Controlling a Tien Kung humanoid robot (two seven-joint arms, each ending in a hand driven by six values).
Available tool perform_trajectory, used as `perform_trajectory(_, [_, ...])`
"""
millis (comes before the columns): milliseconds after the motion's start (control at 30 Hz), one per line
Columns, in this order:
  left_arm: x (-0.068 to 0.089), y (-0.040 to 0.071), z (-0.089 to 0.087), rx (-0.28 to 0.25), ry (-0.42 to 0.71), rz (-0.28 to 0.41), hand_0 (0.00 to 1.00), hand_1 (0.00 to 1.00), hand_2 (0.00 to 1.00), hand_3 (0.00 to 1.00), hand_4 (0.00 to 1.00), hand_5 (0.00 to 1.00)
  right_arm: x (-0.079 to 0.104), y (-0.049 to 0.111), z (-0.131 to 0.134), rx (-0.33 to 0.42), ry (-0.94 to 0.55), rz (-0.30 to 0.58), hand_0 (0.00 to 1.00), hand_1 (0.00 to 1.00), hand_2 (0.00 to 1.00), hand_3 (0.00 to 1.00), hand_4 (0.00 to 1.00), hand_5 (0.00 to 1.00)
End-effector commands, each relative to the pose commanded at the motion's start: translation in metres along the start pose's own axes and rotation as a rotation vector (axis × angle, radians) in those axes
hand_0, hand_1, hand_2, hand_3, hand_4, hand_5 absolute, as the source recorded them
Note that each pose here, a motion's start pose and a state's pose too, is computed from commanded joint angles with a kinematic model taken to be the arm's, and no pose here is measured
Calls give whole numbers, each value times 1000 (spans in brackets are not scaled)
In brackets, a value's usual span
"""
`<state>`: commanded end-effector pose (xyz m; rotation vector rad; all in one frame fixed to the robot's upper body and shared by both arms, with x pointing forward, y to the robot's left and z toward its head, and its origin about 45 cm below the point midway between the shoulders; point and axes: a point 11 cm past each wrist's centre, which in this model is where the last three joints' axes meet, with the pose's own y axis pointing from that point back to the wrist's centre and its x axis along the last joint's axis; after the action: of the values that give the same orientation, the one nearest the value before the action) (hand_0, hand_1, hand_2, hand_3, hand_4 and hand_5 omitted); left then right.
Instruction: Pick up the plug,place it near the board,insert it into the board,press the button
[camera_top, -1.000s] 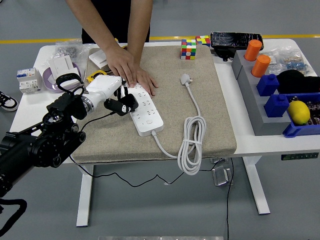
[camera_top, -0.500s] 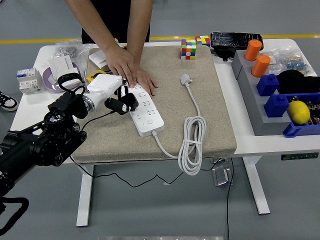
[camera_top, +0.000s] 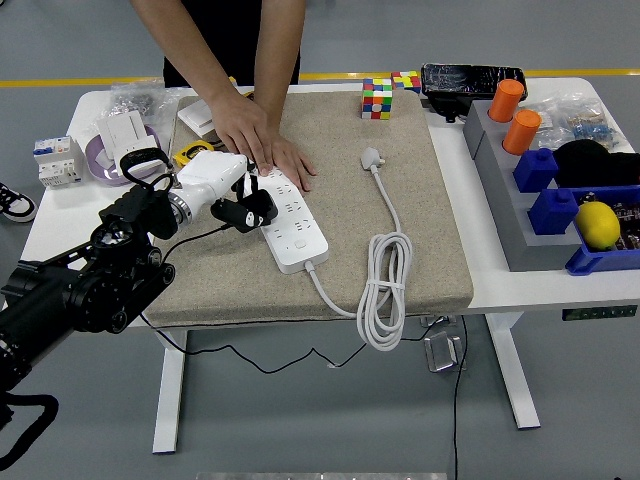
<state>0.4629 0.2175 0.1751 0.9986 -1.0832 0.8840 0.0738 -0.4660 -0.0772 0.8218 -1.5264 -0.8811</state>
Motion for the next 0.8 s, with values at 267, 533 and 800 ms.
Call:
perform_trajectory(267, [-1, 0, 0, 1, -12, -8, 430, 456, 333, 342, 567, 147, 0, 0, -2, 3, -1, -1, 896, 811, 779, 816, 998, 998])
perform_trajectory(533, [-1, -1, 1, -4, -9, -10, 430, 465, 351, 369, 599, 181, -1, 0, -2, 4, -4, -2, 895, 810, 779, 816, 998, 998])
perform_trajectory(800, [-5, 0, -1, 1, 27, -34, 457, 514, 425, 428, 900, 318, 0, 0, -1, 2, -3, -2, 895, 811, 780, 814, 998, 998])
